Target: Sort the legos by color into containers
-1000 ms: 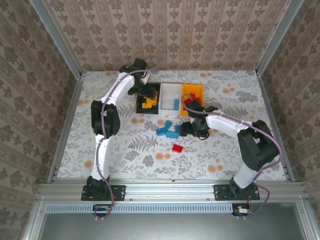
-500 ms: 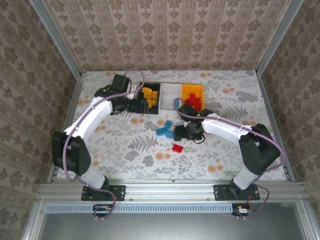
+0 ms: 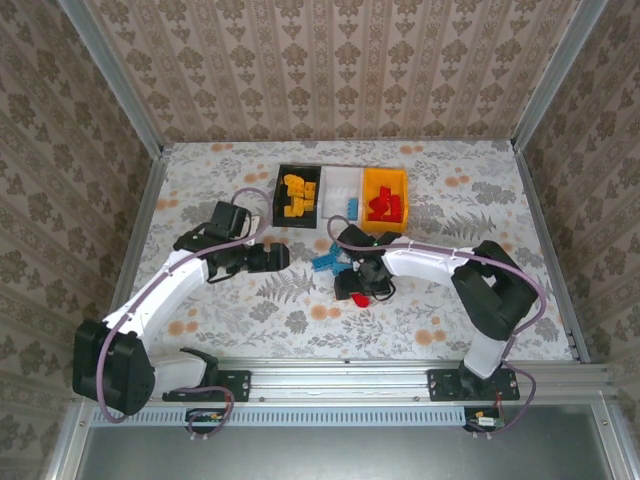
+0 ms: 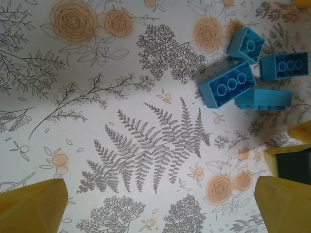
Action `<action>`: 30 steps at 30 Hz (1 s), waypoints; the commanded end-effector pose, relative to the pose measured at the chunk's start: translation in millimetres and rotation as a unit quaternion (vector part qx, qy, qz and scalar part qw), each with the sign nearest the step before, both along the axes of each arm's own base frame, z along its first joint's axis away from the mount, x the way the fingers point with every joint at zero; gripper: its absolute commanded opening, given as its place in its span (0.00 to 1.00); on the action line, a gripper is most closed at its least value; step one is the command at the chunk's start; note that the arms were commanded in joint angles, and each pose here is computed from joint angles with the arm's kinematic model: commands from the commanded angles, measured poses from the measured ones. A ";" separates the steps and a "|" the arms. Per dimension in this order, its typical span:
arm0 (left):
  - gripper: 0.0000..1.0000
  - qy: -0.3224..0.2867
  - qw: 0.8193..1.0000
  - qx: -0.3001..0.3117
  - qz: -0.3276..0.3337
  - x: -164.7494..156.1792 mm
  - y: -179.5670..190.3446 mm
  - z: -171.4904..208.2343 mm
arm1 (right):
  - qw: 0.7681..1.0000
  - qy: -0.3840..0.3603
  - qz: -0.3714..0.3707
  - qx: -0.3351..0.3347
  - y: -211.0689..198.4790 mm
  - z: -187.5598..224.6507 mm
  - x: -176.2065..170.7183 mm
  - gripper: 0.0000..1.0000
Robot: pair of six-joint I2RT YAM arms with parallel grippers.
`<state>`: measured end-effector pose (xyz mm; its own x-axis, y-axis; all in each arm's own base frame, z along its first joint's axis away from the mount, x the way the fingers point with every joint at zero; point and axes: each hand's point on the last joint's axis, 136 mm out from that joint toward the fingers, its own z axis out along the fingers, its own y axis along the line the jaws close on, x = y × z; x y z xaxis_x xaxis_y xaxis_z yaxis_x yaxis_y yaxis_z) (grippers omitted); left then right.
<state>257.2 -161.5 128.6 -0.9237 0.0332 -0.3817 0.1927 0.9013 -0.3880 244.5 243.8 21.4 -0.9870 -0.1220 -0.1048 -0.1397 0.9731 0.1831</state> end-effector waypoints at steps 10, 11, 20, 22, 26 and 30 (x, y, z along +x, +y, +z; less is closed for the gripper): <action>1.00 -0.002 1.000 -0.011 -0.004 6.3 -6.6 -0.4 | 1.000 0.011 0.004 -0.009 15.7 -9.2 3.0 0.76; 1.00 -0.001 1.000 -0.012 -0.004 6.4 -7.2 -0.6 | 1.000 0.008 0.005 -0.013 13.7 -7.5 3.3 0.76; 1.00 -0.001 1.000 -0.011 -0.004 2.3 -5.4 -2.6 | 0.996 -0.035 -0.013 -0.085 -39.8 33.5 -11.8 0.79; 1.00 0.000 1.000 -0.012 -0.003 1.4 -5.8 -4.1 | 0.995 -0.034 -0.023 -0.088 -50.7 35.7 -21.8 0.79; 1.00 -0.001 1.000 -0.017 -0.004 1.3 -9.7 -4.1 | 0.995 -0.022 -0.034 -0.089 -66.3 31.4 -43.5 0.80; 1.00 -0.001 1.000 -0.016 -0.010 2.0 -14.2 -2.8 | 0.997 -0.003 -0.042 -0.072 -72.6 24.9 -62.1 0.81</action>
<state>259.3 -169.8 122.2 -0.9229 0.0459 -0.3823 0.2086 0.8941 -0.3963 199.3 182.1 50.1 -0.9868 -0.0820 -0.1395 -0.0900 0.9946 0.0520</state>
